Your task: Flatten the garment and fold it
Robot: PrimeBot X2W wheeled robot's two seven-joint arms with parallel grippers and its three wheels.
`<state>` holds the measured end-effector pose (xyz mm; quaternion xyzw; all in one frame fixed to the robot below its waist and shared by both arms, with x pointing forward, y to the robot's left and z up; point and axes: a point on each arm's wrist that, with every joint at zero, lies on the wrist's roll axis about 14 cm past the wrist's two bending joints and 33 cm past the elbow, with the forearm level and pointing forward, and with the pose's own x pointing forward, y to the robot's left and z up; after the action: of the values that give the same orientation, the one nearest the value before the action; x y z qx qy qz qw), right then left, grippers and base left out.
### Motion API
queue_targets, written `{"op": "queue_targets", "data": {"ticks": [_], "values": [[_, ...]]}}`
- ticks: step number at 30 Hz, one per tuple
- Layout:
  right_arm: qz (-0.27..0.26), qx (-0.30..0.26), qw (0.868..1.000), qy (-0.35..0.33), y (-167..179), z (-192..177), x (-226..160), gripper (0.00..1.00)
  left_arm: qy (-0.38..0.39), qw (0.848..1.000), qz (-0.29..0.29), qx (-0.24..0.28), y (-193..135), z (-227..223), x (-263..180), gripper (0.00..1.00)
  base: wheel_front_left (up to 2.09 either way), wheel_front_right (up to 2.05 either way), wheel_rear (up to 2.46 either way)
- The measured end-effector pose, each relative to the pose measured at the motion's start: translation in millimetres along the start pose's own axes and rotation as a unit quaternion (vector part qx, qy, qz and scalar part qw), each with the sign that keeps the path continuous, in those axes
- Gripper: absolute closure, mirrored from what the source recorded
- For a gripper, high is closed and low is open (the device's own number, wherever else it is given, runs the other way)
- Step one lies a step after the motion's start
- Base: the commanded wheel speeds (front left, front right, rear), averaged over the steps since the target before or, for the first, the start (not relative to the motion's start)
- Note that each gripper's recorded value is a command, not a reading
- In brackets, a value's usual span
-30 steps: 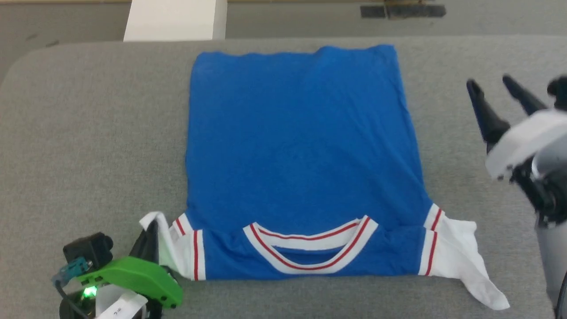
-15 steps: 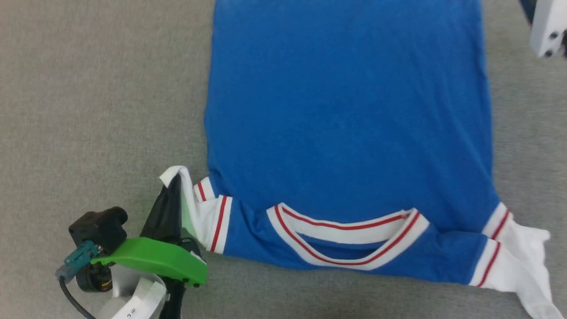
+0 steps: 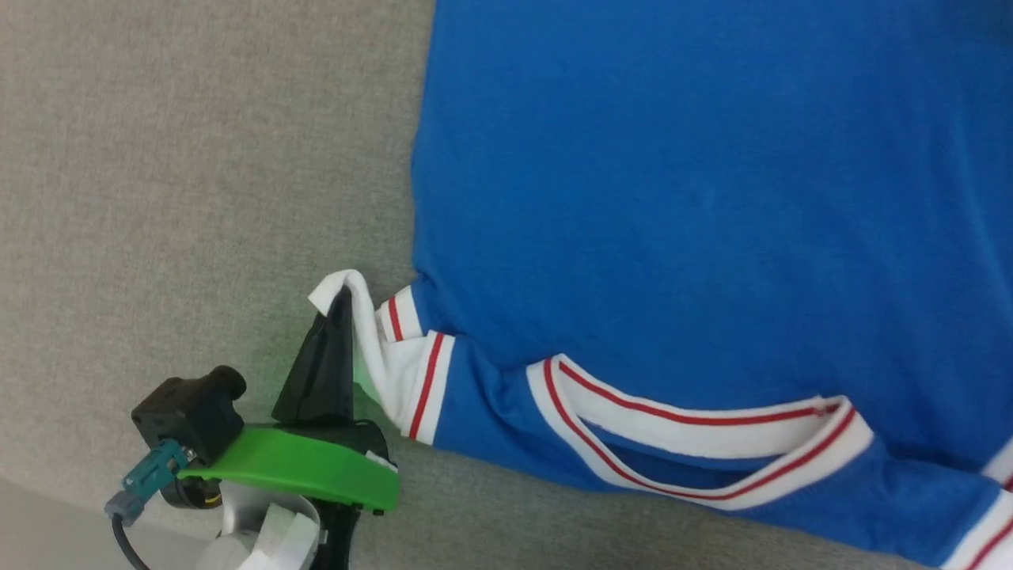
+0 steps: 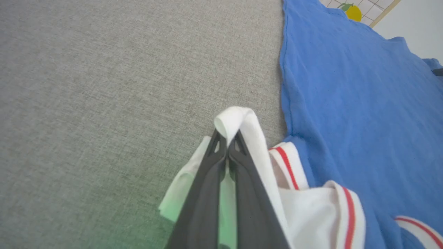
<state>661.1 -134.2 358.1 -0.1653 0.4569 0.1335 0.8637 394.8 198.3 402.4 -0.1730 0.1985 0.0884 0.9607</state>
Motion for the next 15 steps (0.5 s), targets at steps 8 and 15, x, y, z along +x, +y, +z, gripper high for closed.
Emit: {"op": "queue_targets", "data": {"ticks": [8,15], "values": [[0.018,-0.004,0.999,0.029,10.9,1.6,11.0,1.0,0.012,1.0,0.017,0.005,9.6,-7.9,2.3,1.0,0.0,0.0,0.0],[0.021,0.013,0.999,0.031,8.1,-2.2,-3.8,1.0,0.01,1.0,0.008,0.007,7.2,-8.1,3.5,1.0,0.0,0.0,0.0]]}}
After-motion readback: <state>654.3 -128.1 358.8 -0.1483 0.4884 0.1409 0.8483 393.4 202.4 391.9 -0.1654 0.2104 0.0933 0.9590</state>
